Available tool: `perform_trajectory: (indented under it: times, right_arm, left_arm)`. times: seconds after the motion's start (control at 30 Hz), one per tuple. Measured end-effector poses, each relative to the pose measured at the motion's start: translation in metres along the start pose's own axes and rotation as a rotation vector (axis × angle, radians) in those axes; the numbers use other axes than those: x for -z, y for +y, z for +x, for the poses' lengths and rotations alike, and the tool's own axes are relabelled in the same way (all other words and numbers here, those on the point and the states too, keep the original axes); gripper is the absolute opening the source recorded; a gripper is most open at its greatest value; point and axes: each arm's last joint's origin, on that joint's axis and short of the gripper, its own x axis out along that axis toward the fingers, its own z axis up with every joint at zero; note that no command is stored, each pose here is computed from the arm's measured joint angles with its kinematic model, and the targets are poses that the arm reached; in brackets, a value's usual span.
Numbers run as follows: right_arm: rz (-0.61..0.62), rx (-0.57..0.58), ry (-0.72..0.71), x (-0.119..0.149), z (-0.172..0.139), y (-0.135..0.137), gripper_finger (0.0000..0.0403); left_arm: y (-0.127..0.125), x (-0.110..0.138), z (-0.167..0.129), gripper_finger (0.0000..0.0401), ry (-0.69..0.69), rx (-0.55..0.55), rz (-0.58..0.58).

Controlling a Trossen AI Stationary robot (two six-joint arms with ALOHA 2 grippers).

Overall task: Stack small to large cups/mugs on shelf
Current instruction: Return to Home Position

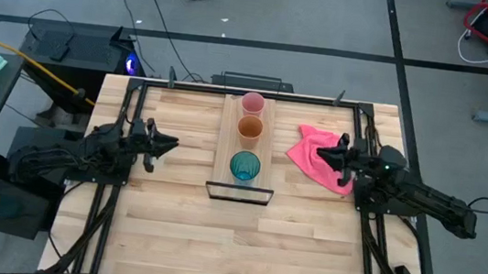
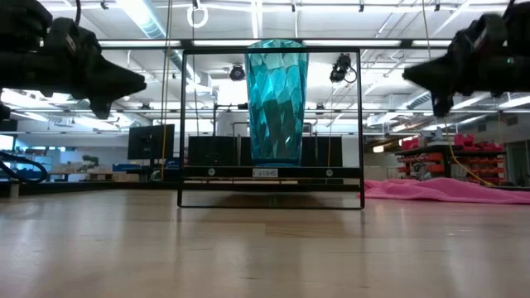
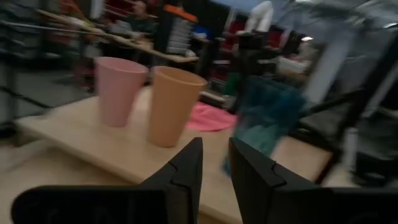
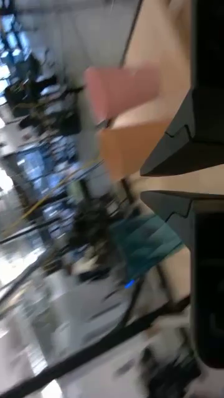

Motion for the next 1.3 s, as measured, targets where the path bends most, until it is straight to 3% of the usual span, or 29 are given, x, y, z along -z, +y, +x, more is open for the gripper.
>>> perform_trajectory:
  times: [0.17,0.43,1.3]
  right_arm:
    - [-0.086,0.071,0.068,0.0063,0.0008,-0.0042,0.0054]
    - [-0.192,0.080,0.114,0.0098,0.0029,-0.0062,0.0054]
    - [-0.171,0.090,0.153,0.0130,0.0050,-0.0080,0.0054]
  left_arm:
    - [0.0018,0.0018,0.0014,0.0080,0.017,-0.045,0.142]
    - [0.0032,0.0054,0.0039,0.0089,0.064,-0.057,0.299]
    - [0.0022,0.0019,0.0042,0.0085,0.023,-0.055,0.288]
